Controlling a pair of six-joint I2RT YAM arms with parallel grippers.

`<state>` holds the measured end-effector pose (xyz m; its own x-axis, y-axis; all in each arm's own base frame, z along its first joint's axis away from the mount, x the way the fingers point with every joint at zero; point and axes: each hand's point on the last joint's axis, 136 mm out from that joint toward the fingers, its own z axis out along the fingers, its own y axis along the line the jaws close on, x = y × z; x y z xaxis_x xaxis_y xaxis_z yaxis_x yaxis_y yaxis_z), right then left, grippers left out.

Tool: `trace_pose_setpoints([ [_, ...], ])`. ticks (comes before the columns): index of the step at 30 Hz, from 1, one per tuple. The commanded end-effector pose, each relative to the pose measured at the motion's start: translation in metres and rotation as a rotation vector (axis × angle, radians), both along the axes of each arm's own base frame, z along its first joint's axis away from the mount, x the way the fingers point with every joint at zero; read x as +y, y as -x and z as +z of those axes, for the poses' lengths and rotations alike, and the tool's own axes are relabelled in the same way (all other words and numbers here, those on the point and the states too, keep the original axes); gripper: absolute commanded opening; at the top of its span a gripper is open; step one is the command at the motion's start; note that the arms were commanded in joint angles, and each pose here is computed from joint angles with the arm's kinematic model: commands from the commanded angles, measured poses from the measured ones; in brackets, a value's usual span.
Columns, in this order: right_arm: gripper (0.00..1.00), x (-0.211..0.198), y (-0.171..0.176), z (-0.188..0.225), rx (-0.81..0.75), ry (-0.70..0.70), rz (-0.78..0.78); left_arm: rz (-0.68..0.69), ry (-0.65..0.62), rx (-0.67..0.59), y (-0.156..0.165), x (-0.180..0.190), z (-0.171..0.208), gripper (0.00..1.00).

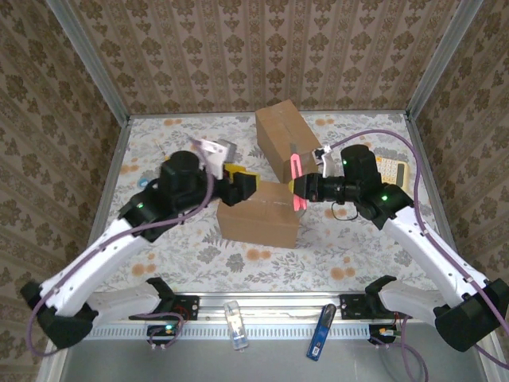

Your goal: Unpack the express box

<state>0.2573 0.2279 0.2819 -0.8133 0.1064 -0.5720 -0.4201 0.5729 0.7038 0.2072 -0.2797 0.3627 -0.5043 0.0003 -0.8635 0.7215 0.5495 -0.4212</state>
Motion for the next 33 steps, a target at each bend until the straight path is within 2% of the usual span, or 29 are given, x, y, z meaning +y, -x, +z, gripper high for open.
trace_pose_setpoints([
  [1,0.0,0.024,0.033,0.036,-0.152,-0.102,0.305,-0.247,0.164,0.002,0.024,-0.019,0.015,0.65],
  [8,0.0,0.035,0.051,0.073,-0.262,-0.222,0.423,-0.346,0.253,0.003,0.017,-0.042,0.018,0.83],
  [17,0.0,0.052,0.061,0.081,-0.279,-0.251,0.494,-0.375,0.339,-0.011,0.008,-0.054,0.026,0.86],
  [20,0.0,0.057,0.062,0.08,-0.282,-0.254,0.504,-0.383,0.36,-0.005,0.006,-0.056,0.027,0.76],
  [23,0.0,0.058,0.059,0.083,-0.288,-0.263,0.496,-0.391,0.373,0.006,0.007,-0.058,0.026,0.55],
  [33,0.0,0.059,0.048,0.093,-0.31,-0.292,0.439,-0.376,0.383,0.005,0.009,-0.053,0.022,0.12],
])
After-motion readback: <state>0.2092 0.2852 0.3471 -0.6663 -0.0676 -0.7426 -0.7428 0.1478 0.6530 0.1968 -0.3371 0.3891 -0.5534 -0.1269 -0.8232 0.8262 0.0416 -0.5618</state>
